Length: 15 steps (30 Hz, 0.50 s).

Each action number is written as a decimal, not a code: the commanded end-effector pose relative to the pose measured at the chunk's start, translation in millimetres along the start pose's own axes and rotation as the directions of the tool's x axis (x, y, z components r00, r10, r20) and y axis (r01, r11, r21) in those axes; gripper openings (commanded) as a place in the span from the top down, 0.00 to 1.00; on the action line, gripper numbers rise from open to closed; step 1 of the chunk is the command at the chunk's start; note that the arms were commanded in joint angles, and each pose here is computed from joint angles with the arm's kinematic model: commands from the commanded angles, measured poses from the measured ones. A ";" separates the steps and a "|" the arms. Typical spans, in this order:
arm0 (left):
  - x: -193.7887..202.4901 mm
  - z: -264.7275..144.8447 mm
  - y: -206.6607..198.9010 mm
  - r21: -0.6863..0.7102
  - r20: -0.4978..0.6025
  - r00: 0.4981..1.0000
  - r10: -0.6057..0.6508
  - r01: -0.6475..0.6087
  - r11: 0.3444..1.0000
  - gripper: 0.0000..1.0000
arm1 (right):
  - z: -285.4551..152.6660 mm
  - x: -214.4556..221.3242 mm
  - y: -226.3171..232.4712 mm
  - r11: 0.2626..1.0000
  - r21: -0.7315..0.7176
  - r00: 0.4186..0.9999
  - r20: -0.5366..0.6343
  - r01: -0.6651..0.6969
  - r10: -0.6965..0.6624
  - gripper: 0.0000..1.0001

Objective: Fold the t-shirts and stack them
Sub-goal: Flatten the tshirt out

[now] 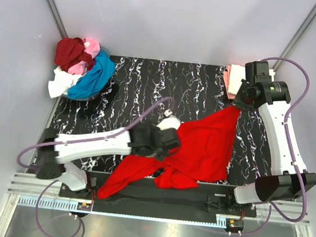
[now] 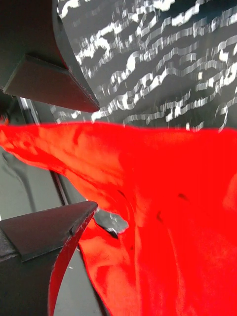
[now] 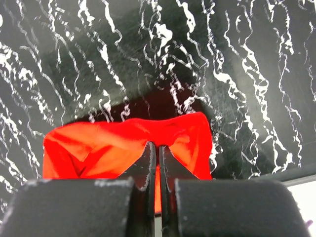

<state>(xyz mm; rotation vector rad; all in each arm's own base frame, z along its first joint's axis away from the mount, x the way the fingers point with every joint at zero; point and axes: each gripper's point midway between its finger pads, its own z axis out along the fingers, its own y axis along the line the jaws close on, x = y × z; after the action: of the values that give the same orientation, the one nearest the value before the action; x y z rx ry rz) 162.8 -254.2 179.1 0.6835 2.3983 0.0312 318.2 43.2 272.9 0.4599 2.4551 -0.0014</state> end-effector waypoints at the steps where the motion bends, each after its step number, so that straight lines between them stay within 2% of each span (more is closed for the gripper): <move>1: 1.8 31.4 -34.4 -0.013 0.003 0.999 -0.046 0.047 0.999 0.21 | 8.3 -12.1 -0.9 0.999 -0.043 0.999 0.034 0.004 -0.003 1.00; 6: 1.7 60.6 -73.8 -0.014 -0.027 0.999 0.017 -0.017 1.000 0.19 | 19.3 -4.4 -4.6 0.999 -0.054 1.000 0.017 0.006 -0.005 1.00; 15: 14.2 92.1 -84.9 -0.068 -0.075 0.995 0.071 -0.076 0.995 0.21 | 29.3 3.6 -7.8 0.998 -0.066 1.000 -0.003 -0.004 0.004 1.00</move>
<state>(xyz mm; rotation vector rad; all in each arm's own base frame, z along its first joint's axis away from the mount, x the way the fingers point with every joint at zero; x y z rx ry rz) 157.3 -319.6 74.4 0.8045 2.4699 0.2088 324.4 33.2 229.3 0.4659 2.5257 0.0373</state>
